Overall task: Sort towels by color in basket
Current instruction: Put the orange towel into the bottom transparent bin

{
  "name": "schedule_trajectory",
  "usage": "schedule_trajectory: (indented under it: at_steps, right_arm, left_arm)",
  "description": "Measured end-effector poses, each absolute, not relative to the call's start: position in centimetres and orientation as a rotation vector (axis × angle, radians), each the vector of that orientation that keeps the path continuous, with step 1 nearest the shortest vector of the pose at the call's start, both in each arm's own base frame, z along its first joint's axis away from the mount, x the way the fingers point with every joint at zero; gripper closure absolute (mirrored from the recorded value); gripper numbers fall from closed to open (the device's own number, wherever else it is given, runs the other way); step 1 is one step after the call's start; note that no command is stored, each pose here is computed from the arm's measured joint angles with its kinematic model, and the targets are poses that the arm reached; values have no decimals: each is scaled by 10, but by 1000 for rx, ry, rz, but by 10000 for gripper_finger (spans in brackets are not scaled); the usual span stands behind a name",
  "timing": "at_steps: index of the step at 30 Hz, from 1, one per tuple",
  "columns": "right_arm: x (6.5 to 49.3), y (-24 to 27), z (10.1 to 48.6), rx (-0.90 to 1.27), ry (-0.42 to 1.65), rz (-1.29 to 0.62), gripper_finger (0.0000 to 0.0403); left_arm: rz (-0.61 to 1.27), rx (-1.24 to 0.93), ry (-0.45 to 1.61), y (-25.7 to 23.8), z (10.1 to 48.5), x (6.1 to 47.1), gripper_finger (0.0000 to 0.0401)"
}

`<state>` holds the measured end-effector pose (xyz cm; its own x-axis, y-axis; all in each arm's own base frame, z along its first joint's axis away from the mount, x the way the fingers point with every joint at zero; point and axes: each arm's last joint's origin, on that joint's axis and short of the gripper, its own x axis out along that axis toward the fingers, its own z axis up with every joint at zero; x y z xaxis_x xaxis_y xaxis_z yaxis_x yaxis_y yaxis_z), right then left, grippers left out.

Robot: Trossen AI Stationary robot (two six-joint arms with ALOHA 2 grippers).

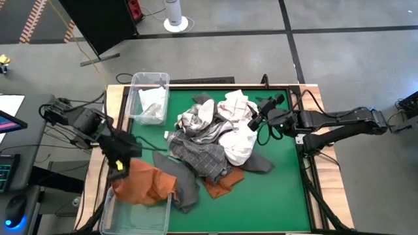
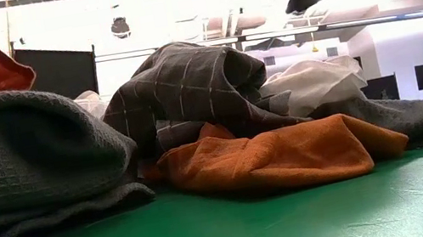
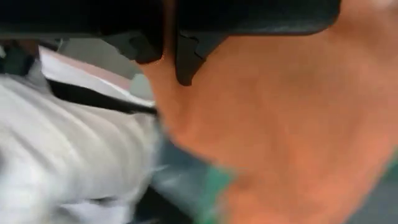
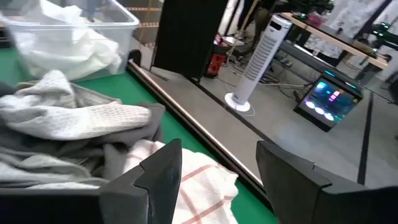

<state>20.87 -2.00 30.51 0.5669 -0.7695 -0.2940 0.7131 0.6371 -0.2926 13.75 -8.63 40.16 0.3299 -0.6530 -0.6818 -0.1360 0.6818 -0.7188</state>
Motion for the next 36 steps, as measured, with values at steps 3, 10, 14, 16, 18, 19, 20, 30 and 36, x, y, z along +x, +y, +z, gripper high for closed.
schedule_trajectory:
  at_steps: [3, 10, 14, 16, 18, 19, 20, 30, 36]
  right_arm:
    - [208, -24, 305, -142, 418, -893, 168]
    - [210, -27, 310, -158, 388, -897, 168]
    - [212, -26, 312, -125, 350, -878, 168]
    - [213, -23, 311, -81, 337, -850, 168]
    - [216, -19, 309, -48, 332, -834, 168]
    - [217, -17, 307, -40, 338, -825, 168]
    - [218, -14, 305, -33, 343, -818, 168]
    - [240, 6, 292, 64, 297, -758, 168]
    - [255, 16, 292, 82, 221, -717, 168]
  left_arm:
    - [-591, -758, 996, -102, 418, 151, 400]
    - [-810, -678, 755, -136, 436, 152, 401]
    - [-865, -604, 714, -148, 439, 140, 401]
    - [-881, -589, 739, -155, 437, 133, 401]
    - [-872, -595, 772, -159, 435, 125, 401]
    - [-866, -600, 790, -161, 435, 121, 401]
    - [-860, -608, 809, -163, 434, 117, 401]
    - [-333, -771, 1305, -173, 393, 94, 401]
    - [-24, -740, 1401, -168, 375, 94, 401]
